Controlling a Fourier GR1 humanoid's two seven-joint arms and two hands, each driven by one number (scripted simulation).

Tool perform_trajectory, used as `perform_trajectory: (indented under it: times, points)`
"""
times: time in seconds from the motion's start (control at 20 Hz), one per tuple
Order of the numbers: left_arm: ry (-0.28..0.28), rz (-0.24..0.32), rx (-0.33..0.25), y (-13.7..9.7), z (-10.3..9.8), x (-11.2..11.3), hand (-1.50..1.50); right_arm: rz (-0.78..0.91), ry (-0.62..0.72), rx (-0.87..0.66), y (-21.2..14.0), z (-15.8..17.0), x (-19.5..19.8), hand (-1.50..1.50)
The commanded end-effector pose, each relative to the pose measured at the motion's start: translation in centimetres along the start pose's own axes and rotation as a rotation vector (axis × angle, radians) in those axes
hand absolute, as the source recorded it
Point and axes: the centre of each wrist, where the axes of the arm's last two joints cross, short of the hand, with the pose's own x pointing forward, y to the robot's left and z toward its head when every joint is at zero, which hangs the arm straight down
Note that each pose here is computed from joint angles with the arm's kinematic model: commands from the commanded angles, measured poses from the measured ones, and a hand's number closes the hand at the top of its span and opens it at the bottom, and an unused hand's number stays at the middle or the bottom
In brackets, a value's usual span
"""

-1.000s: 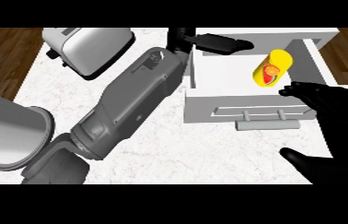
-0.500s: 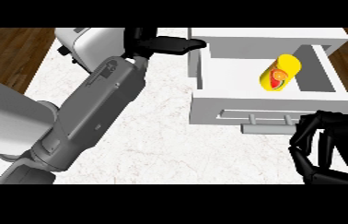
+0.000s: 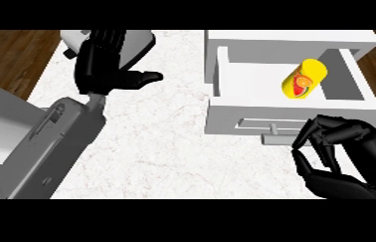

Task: Pick up the cup, place it into the drawer and close the drawer

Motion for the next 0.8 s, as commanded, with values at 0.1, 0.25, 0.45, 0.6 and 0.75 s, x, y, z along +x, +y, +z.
perform_trajectory:
  times: [0.1, 0.25, 0.45, 0.6, 0.75]
  points:
    - [0.026, 0.019, 0.009, 3.9, 3.6, 1.2, -1.50, 0.227, 0.023, 0.072, 0.5, -2.3, -0.9, 1.50]
    - [0.019, 0.012, -0.001, 6.3, 4.5, 1.0, -1.50, 0.408, 0.007, 0.171, 1.6, -1.9, -1.8, 1.50]
    - [0.024, 0.007, 0.010, 8.0, 7.0, 1.3, -1.50, 0.510, 0.061, 0.207, 2.2, -2.3, -5.9, 1.50]
    - [0.012, -0.013, 0.020, 11.0, 8.6, 1.5, -1.50, 0.549, 0.073, 0.211, 4.5, -3.8, -7.6, 1.50]
    - [0.016, 0.010, 0.036, 11.9, 9.2, 0.8, -1.50, 0.551, 0.074, 0.211, 5.6, -6.1, -9.4, -1.50]
